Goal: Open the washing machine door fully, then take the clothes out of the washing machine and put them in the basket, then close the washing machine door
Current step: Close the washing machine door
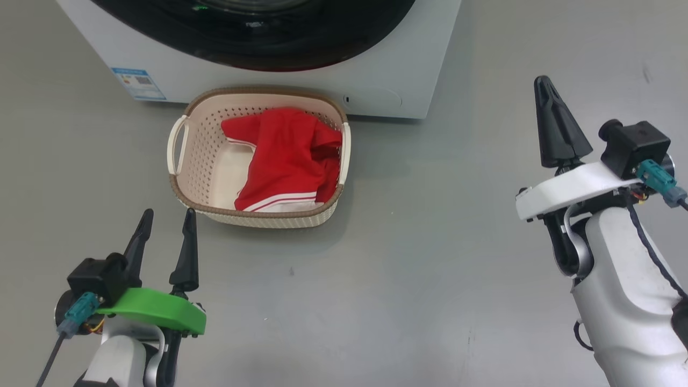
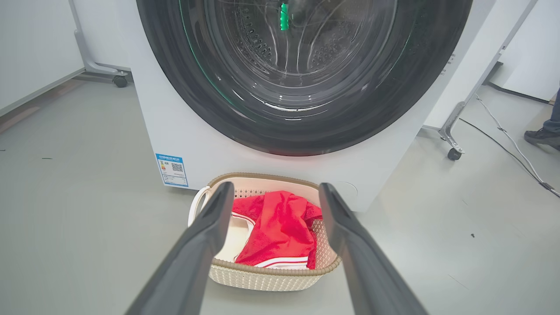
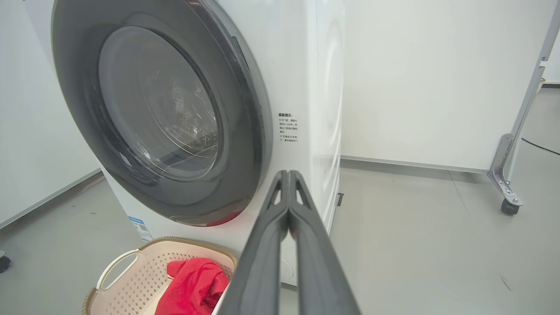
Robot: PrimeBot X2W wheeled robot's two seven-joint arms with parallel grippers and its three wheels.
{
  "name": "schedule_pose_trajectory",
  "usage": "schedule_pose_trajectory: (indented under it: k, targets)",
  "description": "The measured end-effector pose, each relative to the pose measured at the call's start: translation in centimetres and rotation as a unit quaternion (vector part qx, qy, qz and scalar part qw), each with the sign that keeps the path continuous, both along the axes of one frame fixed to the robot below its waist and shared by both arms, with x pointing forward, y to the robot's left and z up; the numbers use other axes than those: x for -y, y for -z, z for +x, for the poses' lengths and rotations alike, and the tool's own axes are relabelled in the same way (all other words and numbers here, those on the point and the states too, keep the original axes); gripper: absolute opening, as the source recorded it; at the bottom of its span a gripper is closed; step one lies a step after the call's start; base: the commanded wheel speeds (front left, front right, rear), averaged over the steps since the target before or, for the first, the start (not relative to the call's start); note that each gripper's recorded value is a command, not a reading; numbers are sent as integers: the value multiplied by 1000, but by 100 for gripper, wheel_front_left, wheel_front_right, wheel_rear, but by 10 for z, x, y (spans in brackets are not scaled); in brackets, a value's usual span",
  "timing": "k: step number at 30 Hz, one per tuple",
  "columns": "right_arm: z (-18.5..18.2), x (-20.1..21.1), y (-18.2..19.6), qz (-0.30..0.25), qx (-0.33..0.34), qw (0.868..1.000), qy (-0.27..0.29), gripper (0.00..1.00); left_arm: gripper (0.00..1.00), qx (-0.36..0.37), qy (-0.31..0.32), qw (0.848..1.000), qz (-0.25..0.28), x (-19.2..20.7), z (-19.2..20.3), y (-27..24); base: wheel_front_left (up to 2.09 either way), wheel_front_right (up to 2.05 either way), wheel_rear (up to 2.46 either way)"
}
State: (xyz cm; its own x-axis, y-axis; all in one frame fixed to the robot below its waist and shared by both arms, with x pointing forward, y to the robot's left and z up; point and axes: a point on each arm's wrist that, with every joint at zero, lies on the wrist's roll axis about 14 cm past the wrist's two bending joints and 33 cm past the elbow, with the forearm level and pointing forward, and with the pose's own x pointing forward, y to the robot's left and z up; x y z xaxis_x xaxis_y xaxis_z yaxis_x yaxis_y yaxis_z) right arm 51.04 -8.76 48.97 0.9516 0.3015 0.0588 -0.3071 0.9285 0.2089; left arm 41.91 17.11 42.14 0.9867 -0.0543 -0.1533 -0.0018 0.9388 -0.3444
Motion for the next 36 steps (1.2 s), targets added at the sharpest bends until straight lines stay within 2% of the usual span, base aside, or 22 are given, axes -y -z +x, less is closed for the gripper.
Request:
schedule_pose_trajectory:
  k: [11,22,23,24,25,36]
  targets:
    - [-56,62,-13,3,0,995,98,0,100,32,43,999,-4,30,-10,-25,0,0,0]
    - [-94,85,-15,-2,1,991,134,0,100,53,72,996,-3,50,-15,-40,0,0,0]
    - [-96,86,-15,-1,1,991,136,27,100,54,75,996,-2,52,-15,-40,0,0,0]
    - [-98,86,-15,0,2,990,138,73,100,56,78,995,0,54,-15,-41,0,0,0]
    - [-99,86,-16,0,4,990,139,100,100,57,80,995,1,55,-15,-42,0,0,0]
    - [-107,84,-14,-6,3,990,141,100,100,58,77,995,-3,54,-14,-42,0,0,0]
